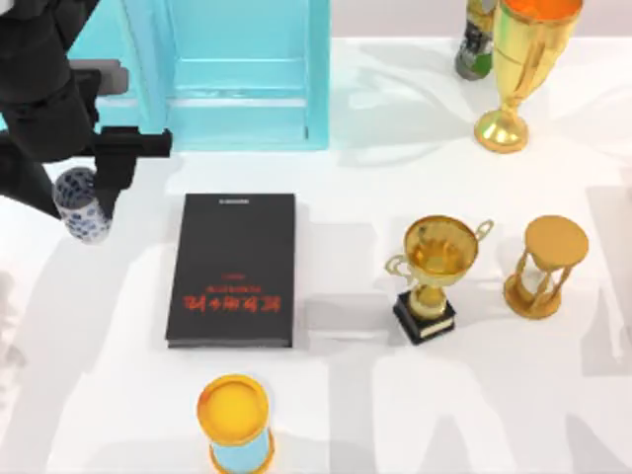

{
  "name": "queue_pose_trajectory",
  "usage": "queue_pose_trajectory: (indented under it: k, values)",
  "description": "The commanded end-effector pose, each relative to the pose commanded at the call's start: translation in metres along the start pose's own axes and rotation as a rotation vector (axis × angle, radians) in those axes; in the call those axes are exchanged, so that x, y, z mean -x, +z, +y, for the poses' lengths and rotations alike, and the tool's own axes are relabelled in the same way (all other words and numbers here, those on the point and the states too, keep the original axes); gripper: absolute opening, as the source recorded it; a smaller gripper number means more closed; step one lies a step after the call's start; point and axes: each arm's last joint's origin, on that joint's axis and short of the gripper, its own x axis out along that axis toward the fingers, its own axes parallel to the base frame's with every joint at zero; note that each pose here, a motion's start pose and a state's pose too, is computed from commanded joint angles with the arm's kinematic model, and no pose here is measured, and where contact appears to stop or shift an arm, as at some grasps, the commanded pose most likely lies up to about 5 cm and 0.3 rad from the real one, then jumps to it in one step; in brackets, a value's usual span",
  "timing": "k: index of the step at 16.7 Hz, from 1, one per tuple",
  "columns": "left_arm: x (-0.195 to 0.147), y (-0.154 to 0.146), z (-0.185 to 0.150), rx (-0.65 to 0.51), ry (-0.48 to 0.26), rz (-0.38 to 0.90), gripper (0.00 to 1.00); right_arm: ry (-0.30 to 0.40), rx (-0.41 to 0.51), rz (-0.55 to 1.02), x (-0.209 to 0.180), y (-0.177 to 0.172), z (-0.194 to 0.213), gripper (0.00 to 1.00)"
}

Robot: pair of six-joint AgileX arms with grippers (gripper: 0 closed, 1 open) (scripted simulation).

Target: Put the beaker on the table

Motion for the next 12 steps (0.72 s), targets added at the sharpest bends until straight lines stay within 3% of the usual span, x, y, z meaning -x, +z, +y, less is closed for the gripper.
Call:
queue_pose_trajectory:
  k: [6,10,12]
  values:
    - [-0.051,0.0,0.002,0.006,-0.001,-0.004,0.0,0.0,0.0,0.0,0.0,0.0,0.0,1.0]
    - [-0.053,0.0,0.002,0.006,-0.001,-0.002,0.0,0.0,0.0,0.0,0.0,0.0,0.0,1.0]
    - [-0.053,0.0,0.002,0.006,-0.001,-0.002,0.15,0.0,0.0,0.0,0.0,0.0,0.0,1.0]
